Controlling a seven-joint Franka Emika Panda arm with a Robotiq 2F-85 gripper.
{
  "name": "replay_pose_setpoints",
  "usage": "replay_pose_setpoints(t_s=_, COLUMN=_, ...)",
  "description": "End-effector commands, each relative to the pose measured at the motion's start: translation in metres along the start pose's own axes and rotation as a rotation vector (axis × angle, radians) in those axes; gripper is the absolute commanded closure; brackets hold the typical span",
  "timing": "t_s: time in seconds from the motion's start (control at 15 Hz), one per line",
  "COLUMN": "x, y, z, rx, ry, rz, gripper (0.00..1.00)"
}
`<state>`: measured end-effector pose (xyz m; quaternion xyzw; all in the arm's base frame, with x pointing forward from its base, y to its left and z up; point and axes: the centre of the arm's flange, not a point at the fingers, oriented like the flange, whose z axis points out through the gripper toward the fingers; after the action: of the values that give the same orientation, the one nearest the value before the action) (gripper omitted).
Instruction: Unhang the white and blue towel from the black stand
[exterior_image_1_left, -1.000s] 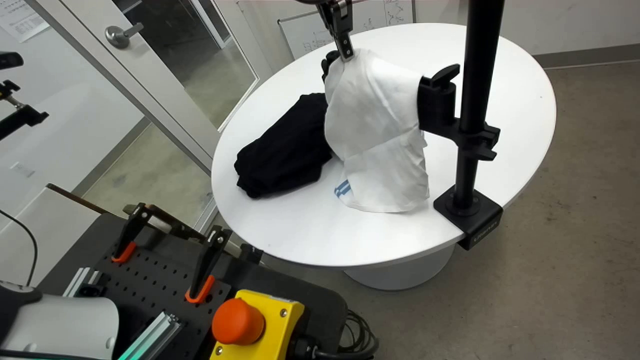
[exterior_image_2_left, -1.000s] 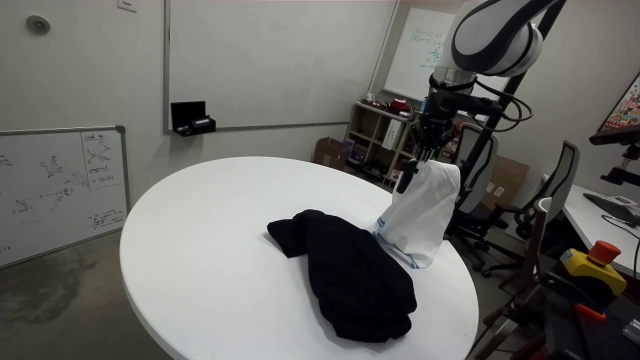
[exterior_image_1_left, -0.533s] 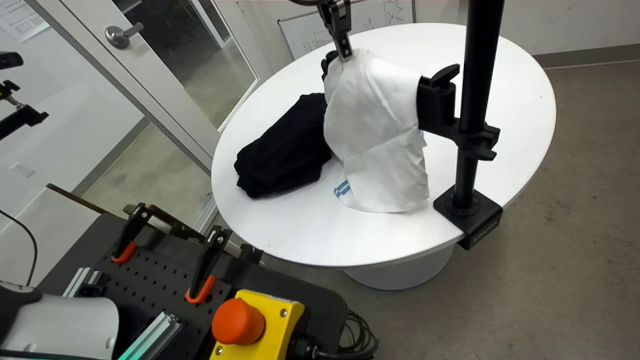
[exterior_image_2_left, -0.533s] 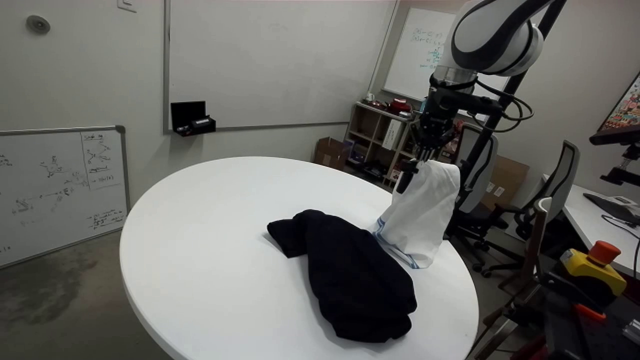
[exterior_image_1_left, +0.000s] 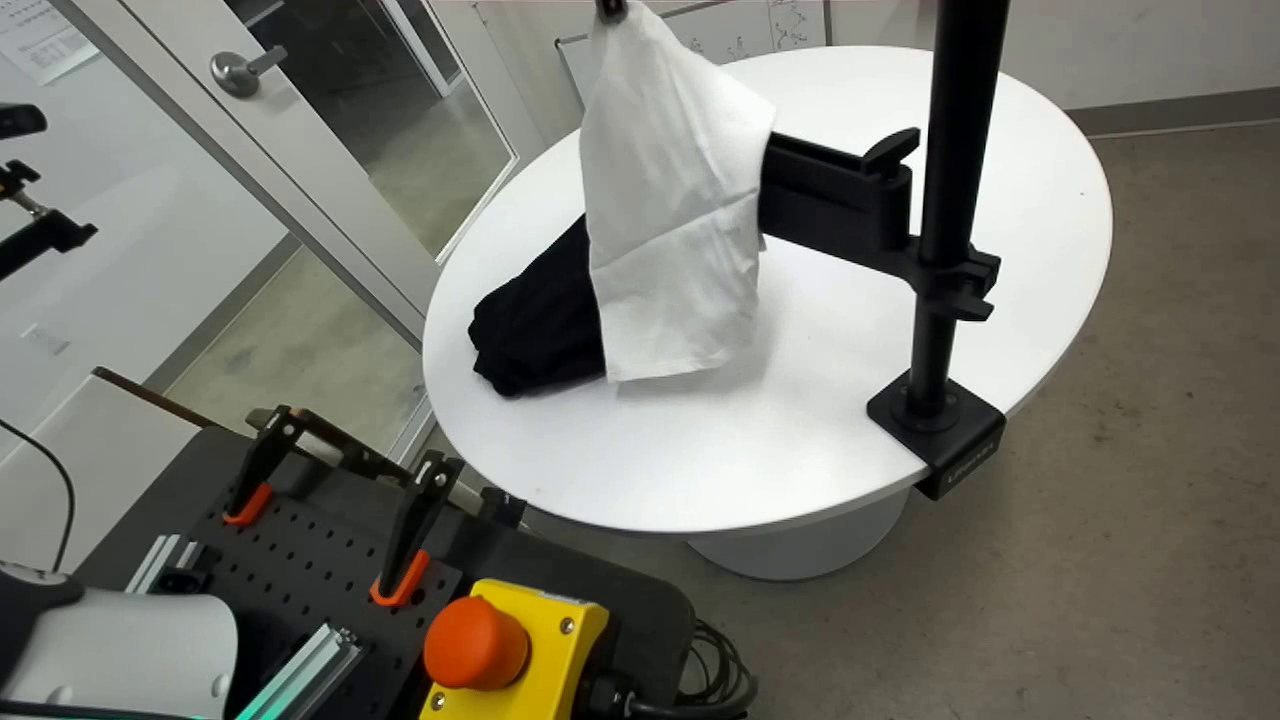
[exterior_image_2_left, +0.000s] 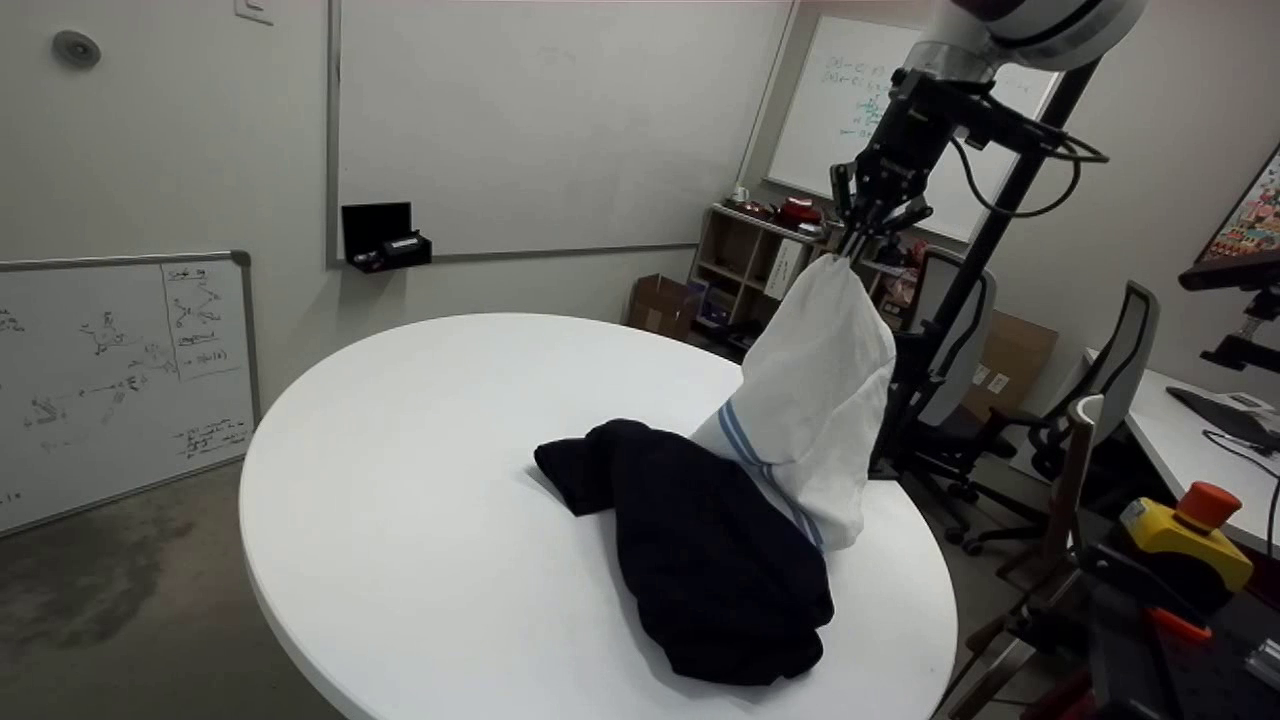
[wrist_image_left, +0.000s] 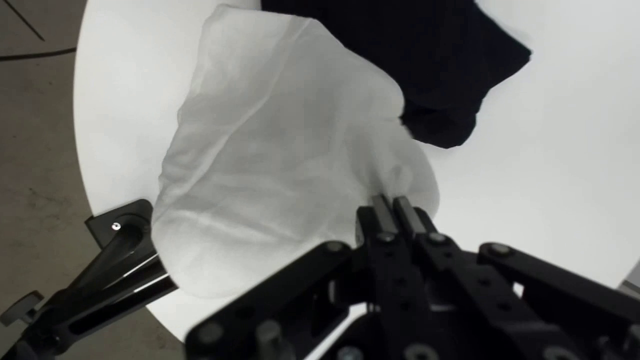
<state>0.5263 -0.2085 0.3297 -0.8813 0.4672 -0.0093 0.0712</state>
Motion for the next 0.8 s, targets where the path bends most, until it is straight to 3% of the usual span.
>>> replay_pose_setpoints(t_s=0.0, x=-0.022, y=-0.002, z=-0.055, rx=0.122, ry=-0.039, rz=-0.03, gripper=0.99)
replay_pose_setpoints(t_s=0.27, x=-0.048, y=-0.017, z=-0.097, rx=0.21, ry=-0.061, rz=-0.106, gripper=0.99)
replay_pose_setpoints(t_s=0.73, x=-0.114, y=-0.047, z=-0.14, rx=0.286, ry=-0.125, rz=-0.289, gripper=0.99)
